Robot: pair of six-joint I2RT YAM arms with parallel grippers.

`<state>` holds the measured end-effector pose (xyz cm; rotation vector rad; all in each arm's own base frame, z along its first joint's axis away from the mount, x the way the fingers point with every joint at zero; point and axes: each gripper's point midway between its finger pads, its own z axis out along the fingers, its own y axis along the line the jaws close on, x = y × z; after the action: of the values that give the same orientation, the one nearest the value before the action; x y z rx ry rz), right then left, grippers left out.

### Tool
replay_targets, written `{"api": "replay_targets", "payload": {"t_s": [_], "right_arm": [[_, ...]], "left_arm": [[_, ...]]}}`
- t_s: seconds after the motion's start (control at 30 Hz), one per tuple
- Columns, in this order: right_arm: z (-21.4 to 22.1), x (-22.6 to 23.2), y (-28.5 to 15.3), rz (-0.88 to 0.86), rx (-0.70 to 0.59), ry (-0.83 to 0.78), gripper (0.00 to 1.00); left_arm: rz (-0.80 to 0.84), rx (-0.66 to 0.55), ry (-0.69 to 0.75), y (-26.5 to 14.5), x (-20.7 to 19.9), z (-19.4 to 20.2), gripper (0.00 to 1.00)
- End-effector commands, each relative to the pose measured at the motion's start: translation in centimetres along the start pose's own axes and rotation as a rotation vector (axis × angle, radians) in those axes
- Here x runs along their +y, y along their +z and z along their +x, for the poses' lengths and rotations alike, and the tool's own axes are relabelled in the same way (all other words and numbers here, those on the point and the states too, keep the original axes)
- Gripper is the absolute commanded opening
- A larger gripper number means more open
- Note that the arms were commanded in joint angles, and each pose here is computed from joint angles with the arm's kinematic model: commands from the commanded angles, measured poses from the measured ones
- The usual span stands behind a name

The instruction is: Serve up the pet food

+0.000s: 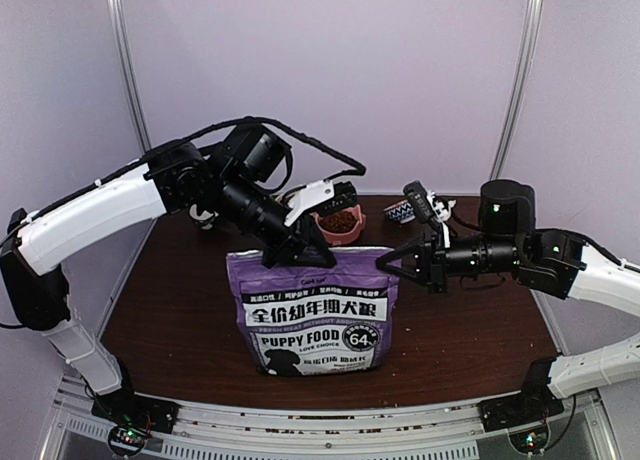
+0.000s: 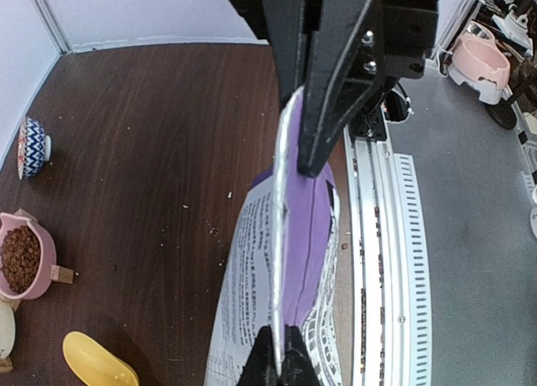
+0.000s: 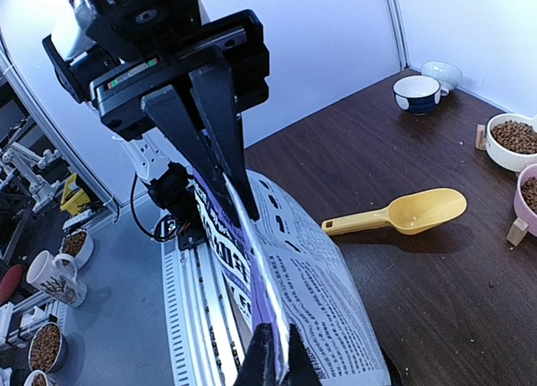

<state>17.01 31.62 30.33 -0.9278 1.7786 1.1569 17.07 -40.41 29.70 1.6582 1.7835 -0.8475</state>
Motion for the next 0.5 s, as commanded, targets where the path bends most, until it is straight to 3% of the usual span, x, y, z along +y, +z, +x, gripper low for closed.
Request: {"api": "replay_targets", "payload": {"t_s": [0.0,0.07,0.13,0.27,0.43,0.47], "right_arm": [[-3.5,0.0,-2.3,0.055,-0.114,-0.037,0.00],[-3.6,-0.1,-2.4,0.063,-0.116,-0.038,0.00],[-3.5,-0.2,-2.5,0.068,-0.116,-0.037,0.00],[-3.6,-0.5,-2.7,0.082,-0.121,-0.038,0.00],[-3.7,-0.8,-2.9,0.098,-0.127,-0.036,0.00],[-3.7,-0.8,-3.0,0.101,-0.128,-0.036,0.00]], "left_arm": [[-0.069,0.088,-0.043,-2.1,1.0,2.9,0.00],[-0.082,0.093,-0.045,-2.3,1.3,3.1,0.02],[-0.089,0.098,-0.051,-2.4,1.5,3.3,0.13],[-0.105,0.101,-0.054,-2.7,1.9,3.5,0.00],[-0.123,0.103,-0.054,-3.0,2.3,3.8,0.00],[-0.131,0.105,-0.057,-3.1,2.5,3.8,0.11]]}}
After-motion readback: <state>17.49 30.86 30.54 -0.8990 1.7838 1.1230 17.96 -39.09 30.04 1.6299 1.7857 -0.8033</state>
